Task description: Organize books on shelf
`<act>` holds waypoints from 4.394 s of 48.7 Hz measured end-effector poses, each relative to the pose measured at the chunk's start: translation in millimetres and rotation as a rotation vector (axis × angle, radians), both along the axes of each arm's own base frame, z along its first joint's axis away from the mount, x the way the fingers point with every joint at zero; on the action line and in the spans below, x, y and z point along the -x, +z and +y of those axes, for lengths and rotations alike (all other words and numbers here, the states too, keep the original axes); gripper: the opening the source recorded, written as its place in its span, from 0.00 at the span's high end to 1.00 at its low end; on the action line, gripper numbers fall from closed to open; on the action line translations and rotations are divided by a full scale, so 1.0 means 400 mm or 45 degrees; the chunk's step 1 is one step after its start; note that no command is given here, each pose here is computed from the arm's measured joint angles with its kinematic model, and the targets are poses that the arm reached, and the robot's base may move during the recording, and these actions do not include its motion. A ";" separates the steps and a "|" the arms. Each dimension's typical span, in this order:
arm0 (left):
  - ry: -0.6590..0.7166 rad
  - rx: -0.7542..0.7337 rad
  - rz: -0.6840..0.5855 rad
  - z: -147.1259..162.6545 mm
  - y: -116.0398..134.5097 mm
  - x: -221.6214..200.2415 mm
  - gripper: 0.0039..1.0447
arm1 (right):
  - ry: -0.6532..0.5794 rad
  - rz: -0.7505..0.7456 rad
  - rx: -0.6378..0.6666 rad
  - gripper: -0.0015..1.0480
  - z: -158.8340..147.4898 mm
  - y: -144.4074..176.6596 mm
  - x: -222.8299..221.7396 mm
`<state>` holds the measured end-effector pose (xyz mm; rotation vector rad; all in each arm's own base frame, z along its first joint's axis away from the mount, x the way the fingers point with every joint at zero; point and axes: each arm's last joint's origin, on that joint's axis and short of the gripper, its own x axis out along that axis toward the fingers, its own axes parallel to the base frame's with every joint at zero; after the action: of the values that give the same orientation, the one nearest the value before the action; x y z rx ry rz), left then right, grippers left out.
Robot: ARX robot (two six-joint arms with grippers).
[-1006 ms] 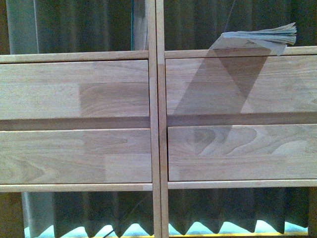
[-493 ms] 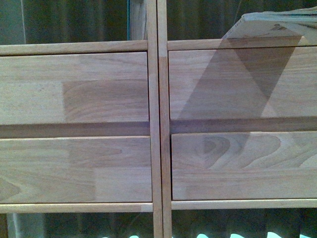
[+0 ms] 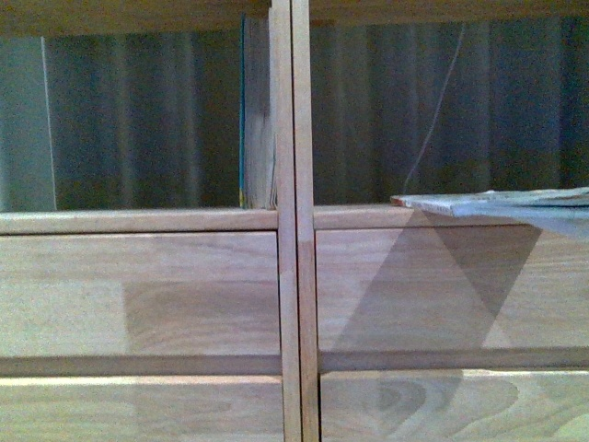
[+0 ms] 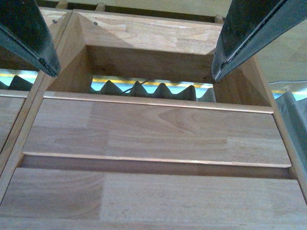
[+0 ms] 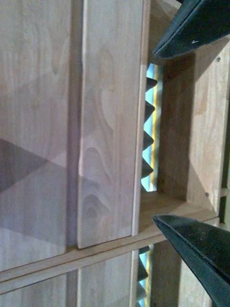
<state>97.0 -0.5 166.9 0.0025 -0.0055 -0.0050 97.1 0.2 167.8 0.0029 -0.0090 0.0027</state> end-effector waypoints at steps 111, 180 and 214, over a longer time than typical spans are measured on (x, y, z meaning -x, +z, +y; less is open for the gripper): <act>0.000 0.000 0.000 0.000 0.000 0.000 0.07 | -0.080 0.737 -1.585 0.07 0.078 0.106 -0.638; 0.000 0.000 0.000 0.000 0.000 0.000 0.07 | -0.113 0.571 -1.555 0.93 0.033 0.149 -0.641; 0.000 0.000 0.000 0.000 0.000 0.000 0.07 | 0.354 0.346 -1.319 0.93 -0.046 0.414 -0.490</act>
<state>97.0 -0.5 166.9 0.0021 -0.0055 -0.0050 293.2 -18.1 333.3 1.0404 0.2626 0.2754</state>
